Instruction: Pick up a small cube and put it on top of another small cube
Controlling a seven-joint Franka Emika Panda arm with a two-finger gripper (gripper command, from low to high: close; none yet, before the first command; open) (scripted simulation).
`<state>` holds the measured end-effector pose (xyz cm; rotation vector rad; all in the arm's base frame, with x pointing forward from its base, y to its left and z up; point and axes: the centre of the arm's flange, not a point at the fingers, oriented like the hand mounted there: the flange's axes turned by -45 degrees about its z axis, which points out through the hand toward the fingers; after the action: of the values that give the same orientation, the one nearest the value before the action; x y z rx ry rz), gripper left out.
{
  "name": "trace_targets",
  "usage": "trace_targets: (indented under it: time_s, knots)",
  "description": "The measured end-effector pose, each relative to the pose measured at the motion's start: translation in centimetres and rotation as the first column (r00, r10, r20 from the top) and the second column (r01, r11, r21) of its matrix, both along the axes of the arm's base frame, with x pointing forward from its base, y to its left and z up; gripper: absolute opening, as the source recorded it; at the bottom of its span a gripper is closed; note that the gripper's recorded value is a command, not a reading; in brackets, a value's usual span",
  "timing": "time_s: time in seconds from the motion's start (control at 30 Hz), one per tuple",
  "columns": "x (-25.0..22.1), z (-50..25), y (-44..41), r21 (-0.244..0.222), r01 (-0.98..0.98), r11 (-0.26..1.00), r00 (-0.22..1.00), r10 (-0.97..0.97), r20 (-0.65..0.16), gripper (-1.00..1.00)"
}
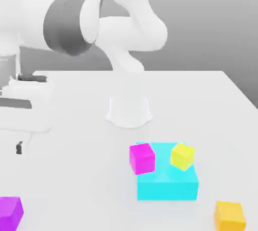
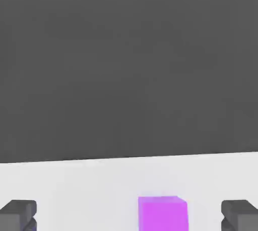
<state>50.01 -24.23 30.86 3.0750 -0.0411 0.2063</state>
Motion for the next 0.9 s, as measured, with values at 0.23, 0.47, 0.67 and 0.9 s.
trace_targets:
  time_s: [0.23,0.47,0.67,0.9]
  knots:
    - [-2.9,-12.4,-4.4,0.058,0.003,0.998,0.992,0.004,-0.128,0.0]
    - [-3.1,-16.7,-4.5,0.061,0.003,0.998,0.991,0.005,-0.133,-1.0]
    - [-3.1,-13.3,-4.5,0.062,0.003,0.998,0.991,0.005,-0.133,-1.0]
    - [-3.0,-6.3,4.4,0.049,-0.156,0.987,0.977,0.161,-0.141,-1.0]
